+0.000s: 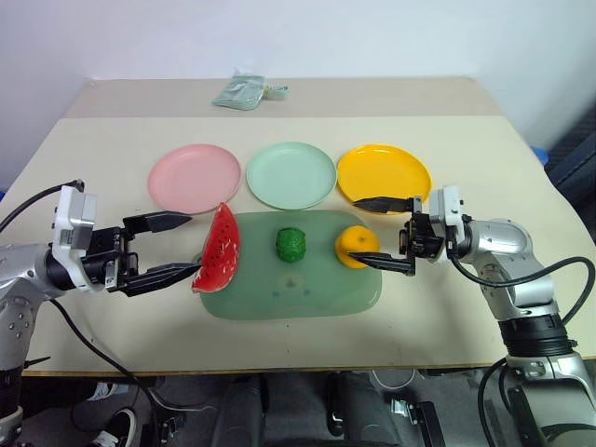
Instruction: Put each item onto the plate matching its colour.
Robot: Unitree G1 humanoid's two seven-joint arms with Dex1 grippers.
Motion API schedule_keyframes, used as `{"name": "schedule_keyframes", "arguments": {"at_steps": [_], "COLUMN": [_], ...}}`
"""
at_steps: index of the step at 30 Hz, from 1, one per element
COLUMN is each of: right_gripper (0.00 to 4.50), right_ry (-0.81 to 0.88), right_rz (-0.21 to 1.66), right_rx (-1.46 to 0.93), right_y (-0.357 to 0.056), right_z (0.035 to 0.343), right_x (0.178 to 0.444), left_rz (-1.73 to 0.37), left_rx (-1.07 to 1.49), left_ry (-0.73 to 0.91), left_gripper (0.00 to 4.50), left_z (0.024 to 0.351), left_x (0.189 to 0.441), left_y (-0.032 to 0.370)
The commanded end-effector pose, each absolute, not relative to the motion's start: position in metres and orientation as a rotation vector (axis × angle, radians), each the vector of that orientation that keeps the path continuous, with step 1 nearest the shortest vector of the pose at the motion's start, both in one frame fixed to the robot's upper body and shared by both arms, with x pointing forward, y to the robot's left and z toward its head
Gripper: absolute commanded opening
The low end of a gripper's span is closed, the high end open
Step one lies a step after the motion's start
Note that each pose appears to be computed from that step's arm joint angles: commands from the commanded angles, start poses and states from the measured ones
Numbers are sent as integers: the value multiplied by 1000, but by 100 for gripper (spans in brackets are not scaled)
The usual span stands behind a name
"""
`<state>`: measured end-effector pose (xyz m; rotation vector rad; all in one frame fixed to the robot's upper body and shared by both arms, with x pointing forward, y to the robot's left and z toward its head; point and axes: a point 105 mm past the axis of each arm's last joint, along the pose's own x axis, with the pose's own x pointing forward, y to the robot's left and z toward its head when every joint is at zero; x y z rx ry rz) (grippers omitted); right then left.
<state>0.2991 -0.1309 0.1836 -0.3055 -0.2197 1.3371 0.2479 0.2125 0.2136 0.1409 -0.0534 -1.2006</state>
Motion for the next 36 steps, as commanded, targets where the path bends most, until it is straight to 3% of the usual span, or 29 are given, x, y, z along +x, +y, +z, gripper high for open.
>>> {"name": "schedule_keyframes", "arguments": {"at_steps": [1,5,11,18,22,28,33,36], "right_gripper": [447,447,447,447,447,447,447,447], "right_ry": [-282,-297,-313,-309,-303,-310,-305,-310], "right_rz": [1313,1301,1298,1310,1325,1351,1346,1340], "right_rx": [-353,-365,-359,-340,-333,-319,-339,-329], "right_y": [-134,-135,-139,-136,-136,-127,-131,-131], "right_z": [199,202,213,210,209,207,206,208], "right_x": [301,299,296,297,299,304,307,307], "left_rz": [-1206,-1204,-1174,-691,-666,-565,-413,-428], "left_rx": [134,121,79,141,97,51,123,61], "left_ry": [-73,-87,-146,80,142,163,267,284], "left_gripper": [450,450,450,450,450,450,450,450], "left_z": [220,215,238,223,235,250,229,216], "left_x": [250,256,260,284,271,283,287,287], "left_y": [217,218,225,244,227,205,202,188]}}
